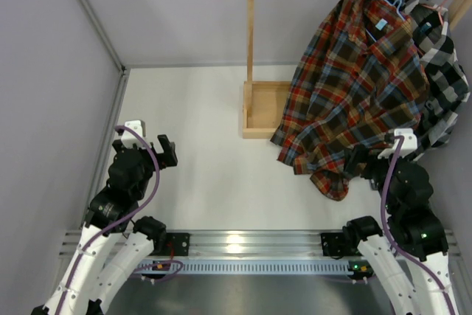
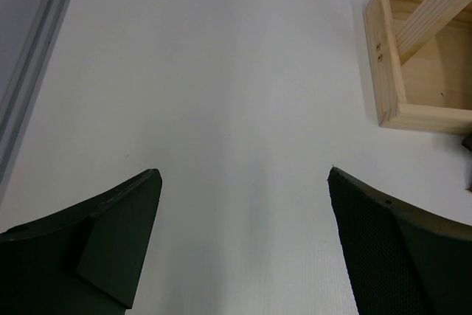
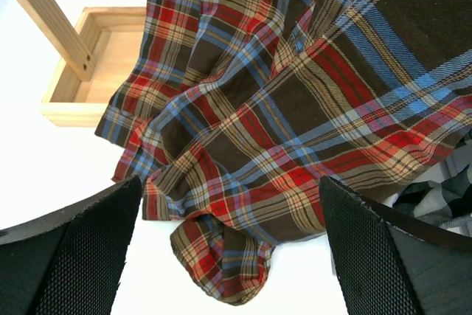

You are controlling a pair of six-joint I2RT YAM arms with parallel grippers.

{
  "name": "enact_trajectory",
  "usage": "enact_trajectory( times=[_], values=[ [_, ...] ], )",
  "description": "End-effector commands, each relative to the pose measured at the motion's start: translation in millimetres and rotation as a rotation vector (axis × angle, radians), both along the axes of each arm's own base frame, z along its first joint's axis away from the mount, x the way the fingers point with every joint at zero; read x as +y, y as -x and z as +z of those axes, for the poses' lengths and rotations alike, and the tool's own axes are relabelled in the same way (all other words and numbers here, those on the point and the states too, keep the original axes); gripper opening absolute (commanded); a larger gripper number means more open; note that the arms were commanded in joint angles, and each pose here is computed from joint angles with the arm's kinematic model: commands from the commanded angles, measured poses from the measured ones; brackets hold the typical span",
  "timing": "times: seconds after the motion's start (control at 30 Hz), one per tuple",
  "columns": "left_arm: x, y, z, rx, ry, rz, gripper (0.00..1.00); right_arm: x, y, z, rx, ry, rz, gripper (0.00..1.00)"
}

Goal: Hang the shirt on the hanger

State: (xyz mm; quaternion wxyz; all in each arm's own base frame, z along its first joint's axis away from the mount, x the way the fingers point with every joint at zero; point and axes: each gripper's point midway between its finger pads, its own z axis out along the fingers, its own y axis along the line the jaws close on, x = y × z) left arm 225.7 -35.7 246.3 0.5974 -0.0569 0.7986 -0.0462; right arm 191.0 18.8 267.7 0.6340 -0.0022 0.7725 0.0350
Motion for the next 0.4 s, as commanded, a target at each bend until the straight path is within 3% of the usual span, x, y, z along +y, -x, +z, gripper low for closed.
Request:
enact_trajectory(
  times=[0.0,0.37],
  values=[
    [-0.4,-4.5,10.8,-0.051,0.012,0.002,0.98,-0.9,-3.7,15.6,-0.067,-0.024,-0.016,0.99],
    [2.8,-4.5,12.7,-0.059,0.011,0.018,0.98,1.7,-3.8,12.1,-0.064,-0.019,-0.001,0.99]
  ],
)
